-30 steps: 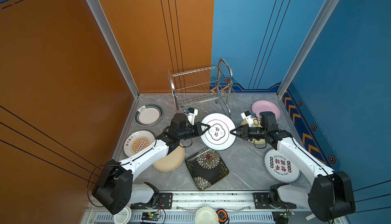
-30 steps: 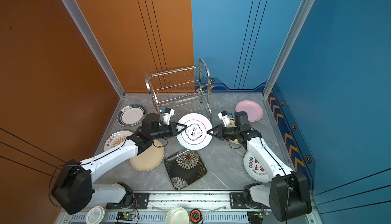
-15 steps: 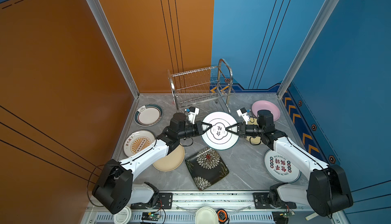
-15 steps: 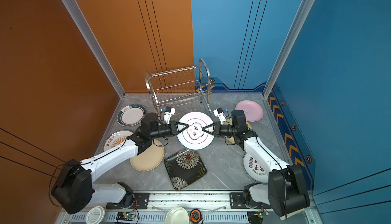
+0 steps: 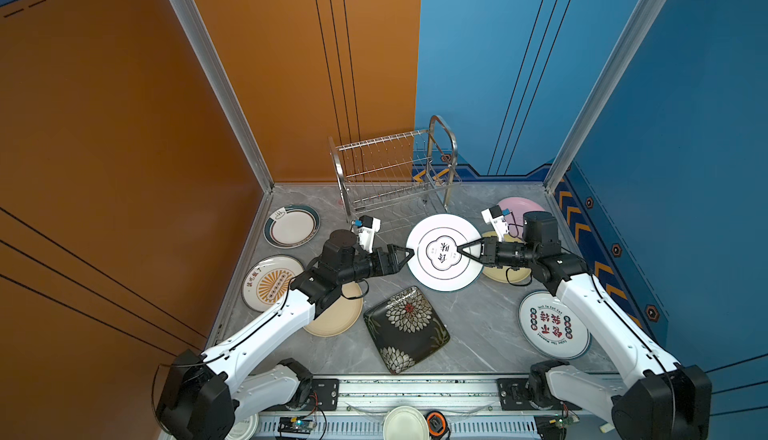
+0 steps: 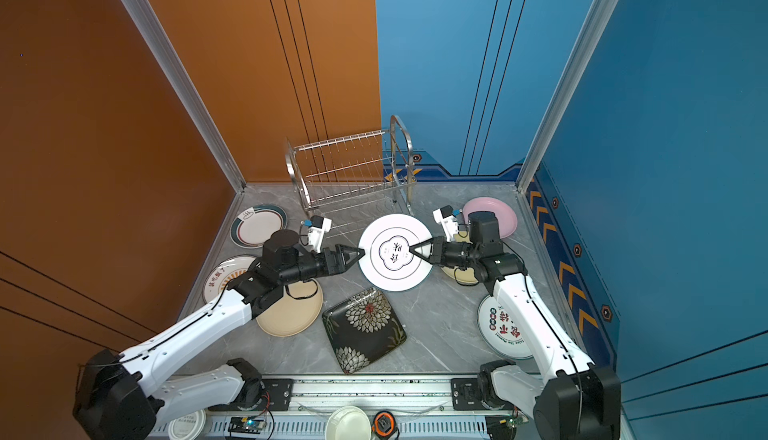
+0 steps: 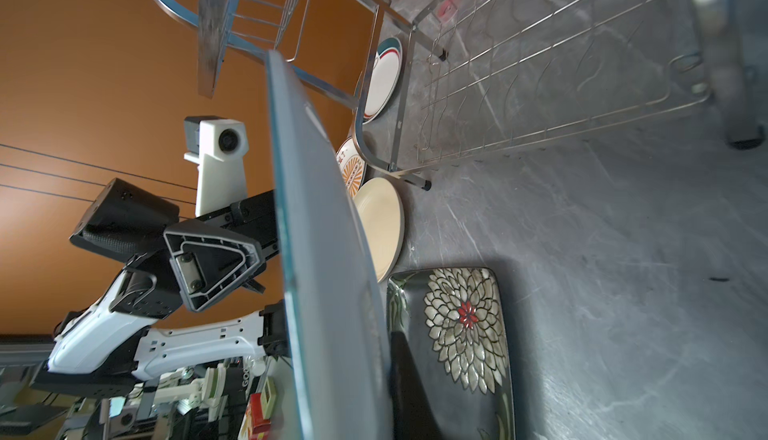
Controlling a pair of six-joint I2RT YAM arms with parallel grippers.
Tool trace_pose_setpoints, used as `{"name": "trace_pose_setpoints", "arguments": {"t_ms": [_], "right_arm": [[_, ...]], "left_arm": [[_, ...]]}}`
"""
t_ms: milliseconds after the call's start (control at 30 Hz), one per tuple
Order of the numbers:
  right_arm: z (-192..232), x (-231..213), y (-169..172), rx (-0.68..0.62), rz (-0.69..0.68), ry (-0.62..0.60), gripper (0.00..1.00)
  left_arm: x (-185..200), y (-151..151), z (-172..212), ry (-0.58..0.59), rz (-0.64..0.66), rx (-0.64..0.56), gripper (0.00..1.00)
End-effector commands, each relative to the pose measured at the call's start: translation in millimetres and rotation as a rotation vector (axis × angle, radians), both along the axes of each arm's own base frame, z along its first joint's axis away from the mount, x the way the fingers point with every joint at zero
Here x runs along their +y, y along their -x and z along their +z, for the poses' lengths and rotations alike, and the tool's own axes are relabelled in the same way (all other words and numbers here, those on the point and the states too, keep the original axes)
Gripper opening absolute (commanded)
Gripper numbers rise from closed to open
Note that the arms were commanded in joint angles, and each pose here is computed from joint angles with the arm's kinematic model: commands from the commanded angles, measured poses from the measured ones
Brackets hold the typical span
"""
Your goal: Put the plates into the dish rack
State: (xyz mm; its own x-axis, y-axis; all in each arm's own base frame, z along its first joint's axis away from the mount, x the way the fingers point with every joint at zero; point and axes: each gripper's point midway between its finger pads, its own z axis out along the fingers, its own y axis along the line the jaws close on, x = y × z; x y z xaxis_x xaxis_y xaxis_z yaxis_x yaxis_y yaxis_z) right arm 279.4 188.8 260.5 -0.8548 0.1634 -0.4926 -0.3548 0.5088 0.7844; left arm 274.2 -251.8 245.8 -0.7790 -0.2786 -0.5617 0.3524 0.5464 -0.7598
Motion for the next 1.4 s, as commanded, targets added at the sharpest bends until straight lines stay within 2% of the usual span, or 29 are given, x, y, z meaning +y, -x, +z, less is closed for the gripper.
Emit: {"name": "trace_pose_setpoints", "arguments": {"t_ms": [0,133,433,800,1067,1367], "right_arm": [[19.0,-19.8,0.8,-0.076,-0.083,0.135,0.00],[54.4,-37.6,-1.1,-0.171,-0.171,0.268,0.00],[152.3,-55.2,-15.3,-0.382,-0.347,0.494,0.00],[263.6,-43.5,-90.3,-0.708,-0.671,0.692,0.00],[277.2,-7.7,-139.9,-0.843,-0.805,0.779,0.00],[256.1,19.8,-185.5,-0.869,-0.842,0.830,0.00]], "left_arm": [[30.1,-1.2,-11.7,-0.139,0.116,-0.015,0.99],[58.0,3.1,-13.1,-0.243,0.209,-0.031,0.99],[93.7,8.3,-10.5,-0.367,0.321,-0.075,0.98],[106.8,6.3,-18.7,-0.431,0.350,-0.072,0.98],[112.1,4.7,-19.9,-0.418,0.355,-0.061,0.98],[118.4,1.6,-22.6,-0.402,0.351,-0.042,0.98]]}}
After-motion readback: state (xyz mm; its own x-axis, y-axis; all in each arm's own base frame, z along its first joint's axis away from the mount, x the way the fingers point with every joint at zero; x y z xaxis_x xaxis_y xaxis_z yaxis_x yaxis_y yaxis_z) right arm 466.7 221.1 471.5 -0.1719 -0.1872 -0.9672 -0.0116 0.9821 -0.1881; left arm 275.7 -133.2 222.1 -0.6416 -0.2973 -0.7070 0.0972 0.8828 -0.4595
